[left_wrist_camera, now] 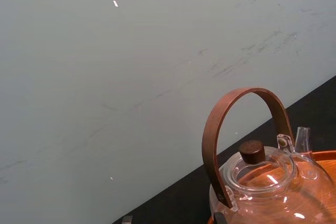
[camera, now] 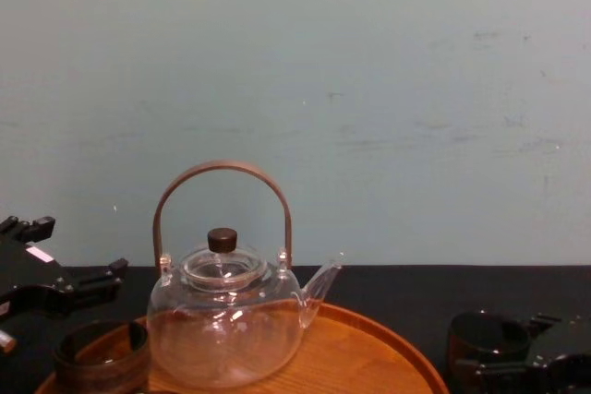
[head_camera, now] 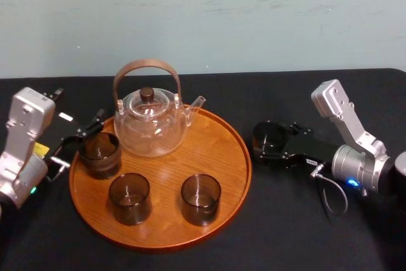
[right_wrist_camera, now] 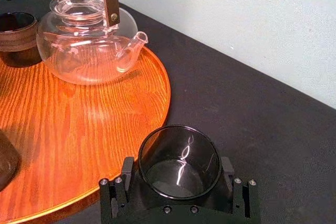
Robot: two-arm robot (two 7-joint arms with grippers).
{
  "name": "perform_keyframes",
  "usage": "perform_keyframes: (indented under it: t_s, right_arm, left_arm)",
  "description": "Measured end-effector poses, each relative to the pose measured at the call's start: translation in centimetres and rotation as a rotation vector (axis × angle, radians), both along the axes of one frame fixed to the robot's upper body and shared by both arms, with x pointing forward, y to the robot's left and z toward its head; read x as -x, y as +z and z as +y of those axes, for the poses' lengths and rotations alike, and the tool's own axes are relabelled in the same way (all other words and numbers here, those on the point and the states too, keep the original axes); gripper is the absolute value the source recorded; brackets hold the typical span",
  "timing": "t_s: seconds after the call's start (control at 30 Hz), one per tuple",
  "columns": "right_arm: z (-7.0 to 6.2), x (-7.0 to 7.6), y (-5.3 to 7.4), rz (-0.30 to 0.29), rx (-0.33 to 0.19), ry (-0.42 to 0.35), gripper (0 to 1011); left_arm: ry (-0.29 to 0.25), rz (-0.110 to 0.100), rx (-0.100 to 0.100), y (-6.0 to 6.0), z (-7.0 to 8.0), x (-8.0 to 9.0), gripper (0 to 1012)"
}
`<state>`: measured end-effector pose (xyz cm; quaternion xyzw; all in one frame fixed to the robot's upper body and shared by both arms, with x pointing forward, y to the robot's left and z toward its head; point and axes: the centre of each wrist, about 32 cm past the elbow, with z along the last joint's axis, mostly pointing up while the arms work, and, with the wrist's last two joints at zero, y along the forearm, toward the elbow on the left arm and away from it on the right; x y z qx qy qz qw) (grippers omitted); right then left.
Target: Pick up the glass from the table and place it on the tray.
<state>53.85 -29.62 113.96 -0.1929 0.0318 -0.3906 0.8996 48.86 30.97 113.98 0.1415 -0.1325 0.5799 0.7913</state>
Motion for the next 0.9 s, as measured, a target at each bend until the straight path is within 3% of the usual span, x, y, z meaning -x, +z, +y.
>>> perform_keyframes:
  t_s: [0.8, 0.9]
  right_arm:
    - [0.51, -0.65, -0.32, 0.005, 0.016, -0.009, 1002]
    - [0.49, -0.64, -0.31, 0.005, 0.014, -0.009, 945]
  left_arm:
    - [0.0, 0.0, 0.0, 0.0, 0.0, 0.0, 1001]
    - [0.0, 0.0, 0.0, 0.0, 0.0, 0.0, 1001]
